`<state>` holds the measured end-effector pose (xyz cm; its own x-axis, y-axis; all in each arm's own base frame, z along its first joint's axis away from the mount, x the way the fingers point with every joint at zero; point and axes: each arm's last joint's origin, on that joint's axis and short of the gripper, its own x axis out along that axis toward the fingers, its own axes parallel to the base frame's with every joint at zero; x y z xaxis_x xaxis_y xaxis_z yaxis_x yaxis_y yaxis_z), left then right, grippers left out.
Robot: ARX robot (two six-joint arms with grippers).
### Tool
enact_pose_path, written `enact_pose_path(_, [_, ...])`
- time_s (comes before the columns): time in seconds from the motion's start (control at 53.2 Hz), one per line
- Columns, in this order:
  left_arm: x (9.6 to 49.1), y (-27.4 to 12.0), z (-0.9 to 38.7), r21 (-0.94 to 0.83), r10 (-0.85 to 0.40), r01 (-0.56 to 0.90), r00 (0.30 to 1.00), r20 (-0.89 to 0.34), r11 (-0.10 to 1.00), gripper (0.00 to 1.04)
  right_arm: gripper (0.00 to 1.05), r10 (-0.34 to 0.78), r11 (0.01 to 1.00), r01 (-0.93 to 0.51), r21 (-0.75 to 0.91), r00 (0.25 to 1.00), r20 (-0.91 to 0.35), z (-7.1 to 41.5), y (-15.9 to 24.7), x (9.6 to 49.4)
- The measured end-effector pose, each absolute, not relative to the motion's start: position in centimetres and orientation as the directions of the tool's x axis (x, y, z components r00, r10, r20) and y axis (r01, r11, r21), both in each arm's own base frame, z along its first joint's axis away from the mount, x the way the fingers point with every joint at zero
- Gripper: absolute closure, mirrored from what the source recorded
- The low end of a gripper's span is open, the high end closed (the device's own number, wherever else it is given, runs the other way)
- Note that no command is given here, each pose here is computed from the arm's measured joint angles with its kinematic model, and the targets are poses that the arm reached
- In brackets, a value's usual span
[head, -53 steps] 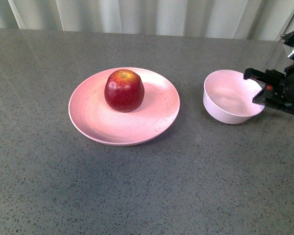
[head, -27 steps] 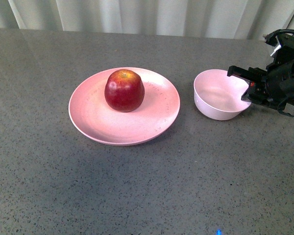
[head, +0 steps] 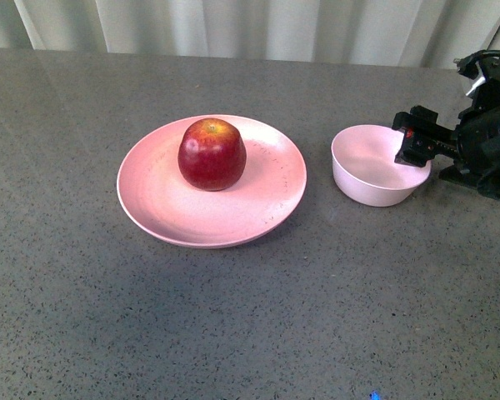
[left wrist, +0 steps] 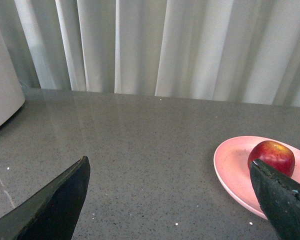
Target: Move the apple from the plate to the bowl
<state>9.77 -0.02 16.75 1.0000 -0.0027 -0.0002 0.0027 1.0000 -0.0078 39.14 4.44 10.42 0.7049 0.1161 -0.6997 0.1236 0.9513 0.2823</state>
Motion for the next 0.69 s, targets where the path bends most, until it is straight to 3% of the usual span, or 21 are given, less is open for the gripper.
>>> enact_pose_path(0.244, [9.8,0.0,16.7,-0.008,-0.003,0.003,1.0,0.0,1.0,0.09,0.08,0.125,0.955,0.058,0.29,0.809,-0.574,14.3,2.7,36.8])
enact_pose_path(0.545, [9.8,0.0,16.7,-0.008,-0.003,0.003,1.0,0.0,1.0,0.09,0.09,0.084,0.988,-0.031,0.151,0.931,-0.354,21.2,0.5,28.4])
enact_pose_path(0.638, [9.8,0.0,16.7,-0.008,-0.003,0.003,1.0,0.0,1.0,0.09,0.09,0.08,0.99,-0.04,0.136,0.948,-0.309,22.3,0.4,27.7])
enact_pose_path(0.695, [9.8,0.0,16.7,-0.007,-0.003,0.003,1.0,0.0,1.0,0.09,0.18,0.024,0.997,-0.01,0.078,0.983,-0.183,22.2,0.2,27.4])
